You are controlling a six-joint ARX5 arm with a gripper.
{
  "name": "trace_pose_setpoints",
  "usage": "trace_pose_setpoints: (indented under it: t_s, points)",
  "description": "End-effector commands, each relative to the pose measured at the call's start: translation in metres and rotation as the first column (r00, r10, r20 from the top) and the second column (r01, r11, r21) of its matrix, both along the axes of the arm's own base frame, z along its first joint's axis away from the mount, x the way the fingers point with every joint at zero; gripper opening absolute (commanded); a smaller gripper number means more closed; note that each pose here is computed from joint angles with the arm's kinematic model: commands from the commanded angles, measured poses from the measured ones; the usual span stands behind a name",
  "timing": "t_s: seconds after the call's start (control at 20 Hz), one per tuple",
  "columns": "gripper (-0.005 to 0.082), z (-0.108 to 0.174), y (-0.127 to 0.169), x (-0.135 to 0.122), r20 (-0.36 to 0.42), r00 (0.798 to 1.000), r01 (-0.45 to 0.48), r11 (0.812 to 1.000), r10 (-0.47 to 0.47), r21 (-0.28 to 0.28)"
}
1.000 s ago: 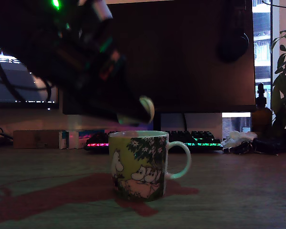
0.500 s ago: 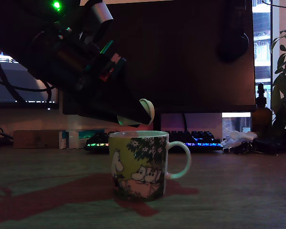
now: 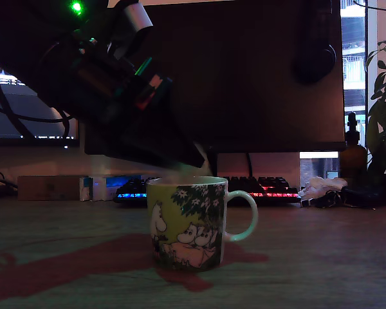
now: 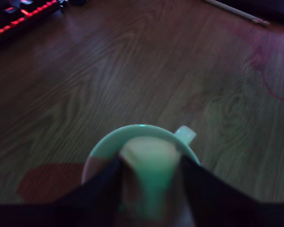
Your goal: Pick up the coffee capsules on the table and drop them inside the coffee cup
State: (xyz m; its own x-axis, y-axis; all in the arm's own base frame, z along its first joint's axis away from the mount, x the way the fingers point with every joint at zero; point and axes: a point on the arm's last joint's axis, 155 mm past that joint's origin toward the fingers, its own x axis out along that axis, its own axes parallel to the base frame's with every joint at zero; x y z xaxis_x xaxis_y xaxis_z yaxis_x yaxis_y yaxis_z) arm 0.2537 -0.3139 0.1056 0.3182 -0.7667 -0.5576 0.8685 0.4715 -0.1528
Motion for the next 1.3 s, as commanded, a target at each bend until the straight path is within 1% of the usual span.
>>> trace_pose_setpoints:
  t_s: [0.0, 0.3, 0.4, 0.45, 0.5, 0.55, 0.65, 0.7, 0.75, 0.95, 1.25]
  points:
    - [0.0668, 0.002, -0.001, 0.0, 0.013, 1.0, 0.006, 1.0, -0.006, -0.005]
    - [0.0659, 0.006, -0.002, 0.0, 0.017, 1.0, 0.011, 1.0, -0.011, -0.013]
    - [0.0599, 0.014, -0.003, 0.0, 0.029, 1.0, 0.011, 1.0, -0.01, -0.022]
    - [0.0544, 0.017, -0.002, 0.0, 0.033, 0.999, 0.011, 1.0, -0.01, -0.027]
    - [0.0451, 0.02, -0.002, -0.001, 0.03, 1.0, 0.006, 0.999, -0.005, -0.033]
    - [0.0317, 0.023, -0.001, -0.001, 0.033, 0.999, 0.004, 0.999, -0.002, -0.039]
    - [0.0015, 0.027, 0.0, -0.003, 0.025, 1.0, -0.003, 0.999, 0.004, -0.047]
    - [-0.0012, 0.028, 0.001, -0.004, 0.025, 1.0, -0.003, 0.999, 0.004, -0.047]
    - [-0.0021, 0.027, 0.001, -0.004, 0.024, 1.0, -0.004, 0.999, 0.005, -0.045]
    - [-0.002, 0.021, 0.007, -0.003, 0.008, 1.0, -0.028, 1.0, 0.028, -0.013]
    - [-0.002, 0.029, 0.015, 0.006, 0.038, 0.997, -0.07, 0.997, 0.071, -0.018]
